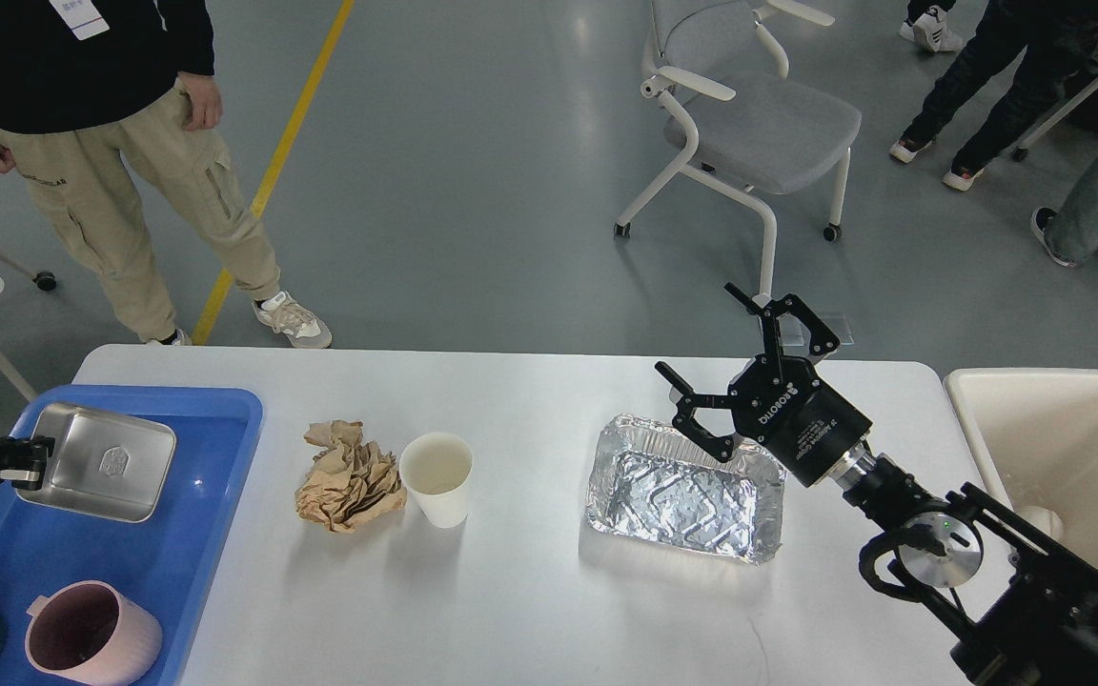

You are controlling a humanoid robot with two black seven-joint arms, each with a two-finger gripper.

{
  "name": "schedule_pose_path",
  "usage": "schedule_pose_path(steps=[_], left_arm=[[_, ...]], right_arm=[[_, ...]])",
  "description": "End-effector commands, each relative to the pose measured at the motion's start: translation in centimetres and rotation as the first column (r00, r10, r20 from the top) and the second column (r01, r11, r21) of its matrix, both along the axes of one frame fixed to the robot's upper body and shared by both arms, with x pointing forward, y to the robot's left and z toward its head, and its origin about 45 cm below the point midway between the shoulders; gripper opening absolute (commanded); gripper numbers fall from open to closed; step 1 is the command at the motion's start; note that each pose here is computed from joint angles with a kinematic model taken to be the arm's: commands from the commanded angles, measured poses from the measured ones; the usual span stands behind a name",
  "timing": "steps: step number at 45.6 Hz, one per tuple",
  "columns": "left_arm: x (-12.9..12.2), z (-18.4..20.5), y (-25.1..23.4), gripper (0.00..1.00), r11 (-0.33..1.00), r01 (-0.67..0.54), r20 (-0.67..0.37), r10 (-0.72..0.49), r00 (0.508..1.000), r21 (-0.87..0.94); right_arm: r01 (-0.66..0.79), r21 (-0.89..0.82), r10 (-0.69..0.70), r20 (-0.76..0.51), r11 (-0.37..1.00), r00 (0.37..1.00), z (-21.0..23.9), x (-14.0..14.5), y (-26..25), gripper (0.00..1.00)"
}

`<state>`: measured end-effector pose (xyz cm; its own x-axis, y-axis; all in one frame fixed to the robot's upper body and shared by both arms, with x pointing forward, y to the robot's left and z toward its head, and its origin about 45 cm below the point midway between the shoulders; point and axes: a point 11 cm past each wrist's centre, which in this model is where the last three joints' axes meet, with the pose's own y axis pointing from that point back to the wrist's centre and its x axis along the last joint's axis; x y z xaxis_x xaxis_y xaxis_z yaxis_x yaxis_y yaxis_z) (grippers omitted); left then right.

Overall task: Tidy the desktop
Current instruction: 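Lift the small metal tray and carry it over the blue bin, then lower the metal tray into the bin and open the left gripper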

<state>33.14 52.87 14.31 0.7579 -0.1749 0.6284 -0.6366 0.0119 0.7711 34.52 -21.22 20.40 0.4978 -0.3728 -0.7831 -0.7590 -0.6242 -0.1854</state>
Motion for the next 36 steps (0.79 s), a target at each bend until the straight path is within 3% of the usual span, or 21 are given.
schedule_pose_path(steps=[1,4,8,13,15,18,23,29,36], left_arm=[[-0.3,-0.5,-0.2,0.08,1.0,0.009,-0.002,-0.009,1.0,-0.007],[-0.5,-0.7,-0.3,0.16,1.0,0.003,-0.004,-0.003,1.0,-0.02],[-0.4,-0.7,-0.6,0.38,0.999,-0.01,0.004,0.01,1.0,-0.047],[-0.3,-0.7,-0.8,0.52,0.997,-0.026,0.006,0.026,1.0,-0.073],[-0.2,-0.7,-1.1,0.7,0.995,-0.033,0.012,0.034,0.999,-0.098],[0.2,-0.5,-1.9,0.85,0.988,-0.032,0.028,0.036,0.999,-0.154],[1.1,0.3,-4.1,0.9,0.95,-0.042,0.057,0.062,0.996,-0.308],[3.8,3.4,-5.7,0.94,0.847,-0.123,0.084,0.193,0.978,-0.517],[5.8,5.1,-8.2,0.96,0.679,-0.206,0.011,0.3,0.954,-0.704]], right_arm=[[0.001,0.0,-0.001,-0.003,1.0,1.0,-0.1,0.0,0.0,1.0],[0.001,0.001,-0.001,-0.003,1.0,1.0,-0.1,0.0,0.0,1.0],[-0.002,0.003,0.002,-0.004,1.0,1.0,-0.1,-0.1,0.2,1.0],[0.001,0.0,-0.001,-0.006,1.0,1.0,-0.2,-0.1,0.0,1.0],[0.001,-0.002,-0.001,-0.004,1.0,1.0,-0.2,-0.1,0.0,1.0],[0.002,-0.001,-0.002,-0.004,1.0,1.0,-0.1,0.0,0.0,1.0],[0.001,-0.002,-0.001,-0.004,1.0,1.0,-0.2,-0.1,0.0,1.0],[-0.003,0.002,0.003,-0.007,1.0,1.0,-0.2,-0.1,0.2,1.0],[0.001,-0.003,-0.001,-0.006,1.0,1.0,-0.2,-0.1,0.0,1.0]])
